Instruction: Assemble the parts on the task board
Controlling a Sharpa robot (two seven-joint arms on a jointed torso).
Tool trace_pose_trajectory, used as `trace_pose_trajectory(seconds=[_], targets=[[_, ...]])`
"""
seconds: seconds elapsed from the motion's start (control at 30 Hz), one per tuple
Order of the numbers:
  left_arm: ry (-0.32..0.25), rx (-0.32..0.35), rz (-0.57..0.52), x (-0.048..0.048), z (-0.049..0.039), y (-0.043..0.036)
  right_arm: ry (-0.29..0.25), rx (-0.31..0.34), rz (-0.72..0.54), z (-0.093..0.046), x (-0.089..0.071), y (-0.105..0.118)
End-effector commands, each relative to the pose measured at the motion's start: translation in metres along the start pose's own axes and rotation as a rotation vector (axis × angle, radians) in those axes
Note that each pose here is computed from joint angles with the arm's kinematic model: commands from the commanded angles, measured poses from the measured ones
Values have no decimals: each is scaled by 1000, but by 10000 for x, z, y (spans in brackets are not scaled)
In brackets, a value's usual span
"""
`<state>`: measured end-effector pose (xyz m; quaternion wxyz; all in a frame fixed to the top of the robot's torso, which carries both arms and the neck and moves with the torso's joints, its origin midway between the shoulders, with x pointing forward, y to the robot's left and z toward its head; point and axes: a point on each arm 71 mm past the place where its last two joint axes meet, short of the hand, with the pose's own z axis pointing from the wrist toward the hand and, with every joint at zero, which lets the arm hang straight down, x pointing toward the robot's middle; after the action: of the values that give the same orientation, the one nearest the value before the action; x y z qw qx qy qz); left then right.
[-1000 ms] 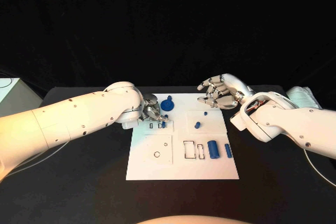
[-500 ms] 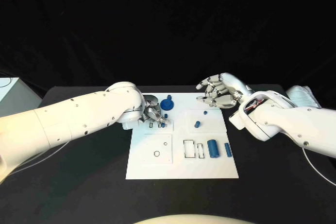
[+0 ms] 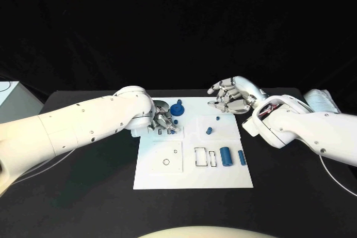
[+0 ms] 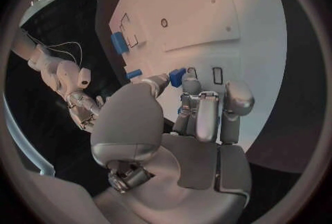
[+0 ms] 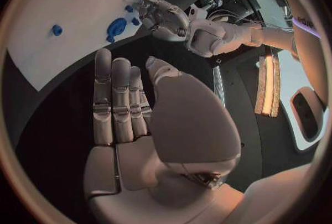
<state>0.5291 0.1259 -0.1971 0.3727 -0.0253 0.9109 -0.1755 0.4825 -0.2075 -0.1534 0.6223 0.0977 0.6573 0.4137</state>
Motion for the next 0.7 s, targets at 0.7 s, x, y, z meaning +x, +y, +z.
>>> trace_pose_trajectory(seconds=[0.7], targets=[[-28,26,-145,-9,-51,69,30,16,-10,-1,34,-39]])
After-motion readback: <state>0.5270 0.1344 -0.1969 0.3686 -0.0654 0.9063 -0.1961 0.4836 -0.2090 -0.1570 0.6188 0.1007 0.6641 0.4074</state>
